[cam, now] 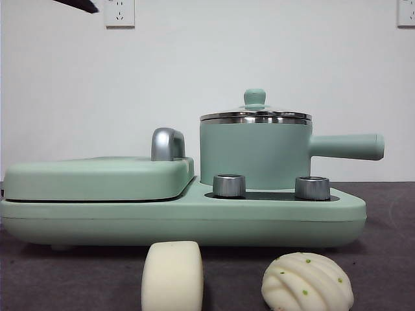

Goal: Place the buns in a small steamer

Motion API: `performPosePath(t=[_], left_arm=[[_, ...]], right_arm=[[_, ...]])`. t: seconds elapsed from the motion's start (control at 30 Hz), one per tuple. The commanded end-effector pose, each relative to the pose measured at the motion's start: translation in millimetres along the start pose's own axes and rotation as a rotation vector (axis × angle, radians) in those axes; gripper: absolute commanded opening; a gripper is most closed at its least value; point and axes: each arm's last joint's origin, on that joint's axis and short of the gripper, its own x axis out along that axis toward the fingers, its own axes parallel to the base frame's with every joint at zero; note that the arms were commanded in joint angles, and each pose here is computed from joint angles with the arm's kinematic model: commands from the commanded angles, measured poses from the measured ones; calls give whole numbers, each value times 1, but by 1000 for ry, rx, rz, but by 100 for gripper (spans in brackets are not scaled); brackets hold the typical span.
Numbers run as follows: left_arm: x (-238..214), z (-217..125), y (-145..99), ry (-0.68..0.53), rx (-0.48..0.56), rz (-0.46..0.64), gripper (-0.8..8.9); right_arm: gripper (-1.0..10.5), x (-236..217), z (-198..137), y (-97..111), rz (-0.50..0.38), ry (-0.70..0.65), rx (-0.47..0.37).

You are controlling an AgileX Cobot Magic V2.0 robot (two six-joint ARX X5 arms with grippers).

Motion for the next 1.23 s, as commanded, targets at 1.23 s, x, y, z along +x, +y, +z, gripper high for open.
performPosePath(t=[1.23], left_arm=[[232, 103, -31, 372, 313, 183, 432]], right_arm=[[398, -2, 4, 2, 3, -13, -5]])
